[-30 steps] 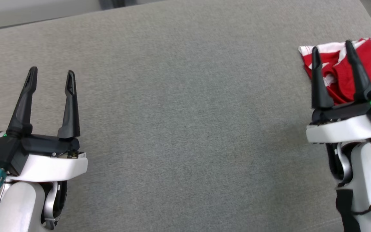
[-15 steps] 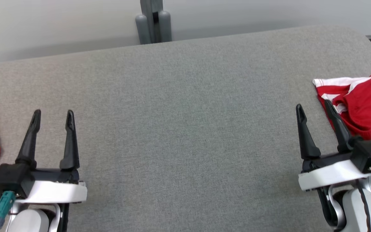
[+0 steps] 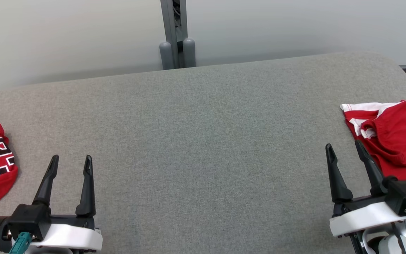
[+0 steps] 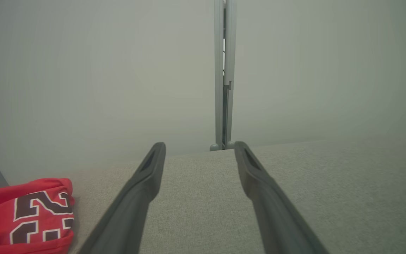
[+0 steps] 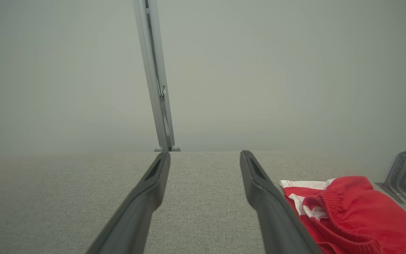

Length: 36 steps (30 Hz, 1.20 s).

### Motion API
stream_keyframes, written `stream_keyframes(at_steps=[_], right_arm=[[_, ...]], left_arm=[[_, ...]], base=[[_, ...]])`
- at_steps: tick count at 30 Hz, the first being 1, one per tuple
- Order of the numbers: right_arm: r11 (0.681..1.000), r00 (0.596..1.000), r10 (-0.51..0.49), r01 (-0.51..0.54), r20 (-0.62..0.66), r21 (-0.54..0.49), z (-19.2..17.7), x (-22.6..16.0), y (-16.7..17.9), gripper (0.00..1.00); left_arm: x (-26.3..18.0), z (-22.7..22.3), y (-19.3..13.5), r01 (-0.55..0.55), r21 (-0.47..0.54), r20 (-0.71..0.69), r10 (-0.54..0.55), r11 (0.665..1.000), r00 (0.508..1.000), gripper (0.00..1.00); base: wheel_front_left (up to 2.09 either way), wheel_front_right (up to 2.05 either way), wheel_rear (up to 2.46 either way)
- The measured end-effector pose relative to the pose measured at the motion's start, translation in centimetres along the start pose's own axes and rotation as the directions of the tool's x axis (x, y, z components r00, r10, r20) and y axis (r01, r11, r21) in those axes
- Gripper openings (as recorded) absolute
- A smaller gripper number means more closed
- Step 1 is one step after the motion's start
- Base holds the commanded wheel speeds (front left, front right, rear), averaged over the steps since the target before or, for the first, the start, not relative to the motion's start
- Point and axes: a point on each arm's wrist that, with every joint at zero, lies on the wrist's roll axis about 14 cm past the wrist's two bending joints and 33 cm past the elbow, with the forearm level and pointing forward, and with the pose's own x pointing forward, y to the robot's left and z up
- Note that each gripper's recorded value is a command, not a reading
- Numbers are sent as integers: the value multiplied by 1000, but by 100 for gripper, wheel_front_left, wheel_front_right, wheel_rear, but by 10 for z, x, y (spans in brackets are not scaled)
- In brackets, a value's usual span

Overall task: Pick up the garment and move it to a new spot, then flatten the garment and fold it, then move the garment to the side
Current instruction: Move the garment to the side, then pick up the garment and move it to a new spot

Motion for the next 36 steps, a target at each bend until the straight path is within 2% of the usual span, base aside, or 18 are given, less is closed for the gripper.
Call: stream_keyframes(at_steps=[11, 36], right_arm=[[1000, 1000, -13, 13, -6, 7, 5, -15, -2, 100], [1000, 1000, -8, 8, 6, 22, 9, -14, 0, 100]], left_arm=[[-15, -1, -2, 1, -12, -24, -1, 1000, 1000, 100], [-16, -5, 2, -11, -19, -42, 10, 1000, 999, 100]], base=[[0, 0, 0], [0, 0, 0]])
